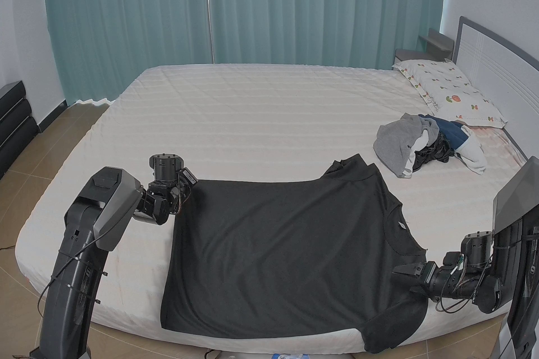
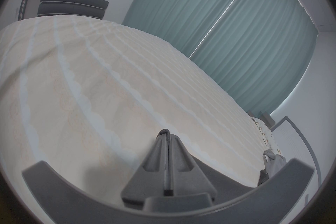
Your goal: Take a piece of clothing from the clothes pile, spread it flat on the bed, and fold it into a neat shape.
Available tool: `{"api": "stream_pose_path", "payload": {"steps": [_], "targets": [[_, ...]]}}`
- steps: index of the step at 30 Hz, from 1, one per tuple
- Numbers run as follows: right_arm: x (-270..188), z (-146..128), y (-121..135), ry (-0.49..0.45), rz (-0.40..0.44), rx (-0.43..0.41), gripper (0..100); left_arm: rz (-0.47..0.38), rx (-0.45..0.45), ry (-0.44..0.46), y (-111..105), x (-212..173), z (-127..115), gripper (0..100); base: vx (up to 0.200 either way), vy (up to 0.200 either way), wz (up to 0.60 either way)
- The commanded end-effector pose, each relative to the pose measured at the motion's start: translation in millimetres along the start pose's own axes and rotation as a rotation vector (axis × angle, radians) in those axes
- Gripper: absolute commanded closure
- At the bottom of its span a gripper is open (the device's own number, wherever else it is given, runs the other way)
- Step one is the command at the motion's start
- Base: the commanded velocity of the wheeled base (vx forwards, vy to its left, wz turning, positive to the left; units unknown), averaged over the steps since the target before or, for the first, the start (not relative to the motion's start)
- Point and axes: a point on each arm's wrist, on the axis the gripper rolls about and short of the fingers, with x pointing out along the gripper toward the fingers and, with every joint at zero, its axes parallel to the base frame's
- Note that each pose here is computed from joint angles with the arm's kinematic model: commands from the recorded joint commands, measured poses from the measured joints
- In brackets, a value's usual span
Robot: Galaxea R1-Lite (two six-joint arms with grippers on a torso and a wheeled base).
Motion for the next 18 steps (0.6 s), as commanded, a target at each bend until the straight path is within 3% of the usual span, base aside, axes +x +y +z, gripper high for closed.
{"api": "stream_pose_path", "payload": {"steps": [1,18], "targets": [[0.2,0.5,0.5,-0.005,0.005,-0.004,0,0.006,-0.006,-0.013,6.6,5.5,2.0,100,0.0,0.0,0.0],[0.2,0.5,0.5,-0.005,0.005,-0.004,0,0.001,-0.013,-0.033,8.2,11.5,6.5,100,0.0,0.0,0.0]]}}
